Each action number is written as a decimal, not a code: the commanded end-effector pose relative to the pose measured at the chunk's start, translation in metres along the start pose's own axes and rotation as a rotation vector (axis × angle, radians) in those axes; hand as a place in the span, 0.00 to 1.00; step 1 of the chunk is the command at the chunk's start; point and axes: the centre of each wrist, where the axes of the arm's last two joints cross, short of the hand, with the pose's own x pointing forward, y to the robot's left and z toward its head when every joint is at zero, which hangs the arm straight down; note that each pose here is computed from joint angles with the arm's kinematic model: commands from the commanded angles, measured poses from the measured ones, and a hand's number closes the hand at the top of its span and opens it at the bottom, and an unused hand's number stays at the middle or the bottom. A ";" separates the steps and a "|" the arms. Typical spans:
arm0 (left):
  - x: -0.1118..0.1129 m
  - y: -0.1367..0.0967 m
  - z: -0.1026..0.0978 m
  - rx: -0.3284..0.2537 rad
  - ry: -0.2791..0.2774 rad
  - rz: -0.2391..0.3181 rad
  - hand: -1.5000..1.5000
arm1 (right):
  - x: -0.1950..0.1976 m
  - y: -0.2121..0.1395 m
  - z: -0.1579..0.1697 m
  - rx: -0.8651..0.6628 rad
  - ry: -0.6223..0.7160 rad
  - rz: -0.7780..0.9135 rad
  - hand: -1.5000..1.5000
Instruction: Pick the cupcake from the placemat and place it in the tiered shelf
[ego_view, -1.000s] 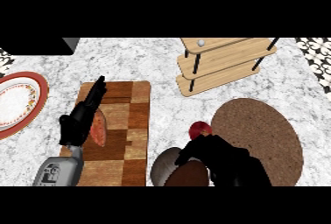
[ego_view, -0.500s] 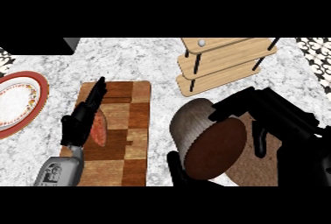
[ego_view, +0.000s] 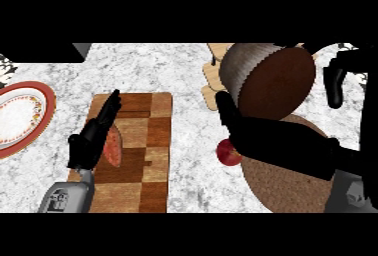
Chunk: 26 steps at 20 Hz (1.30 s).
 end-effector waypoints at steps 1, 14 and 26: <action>-0.005 -0.014 -0.011 0.002 0.002 -0.005 0.50 | -0.004 -0.010 -0.042 -0.062 0.042 0.014 1.00; 0.012 -0.015 -0.017 0.016 -0.005 -0.010 0.50 | -0.040 0.015 -0.084 -0.117 -0.050 0.142 1.00; -0.010 -0.008 -0.013 -0.005 -0.011 -0.007 0.50 | -0.064 0.086 -0.118 -0.169 -0.085 0.237 1.00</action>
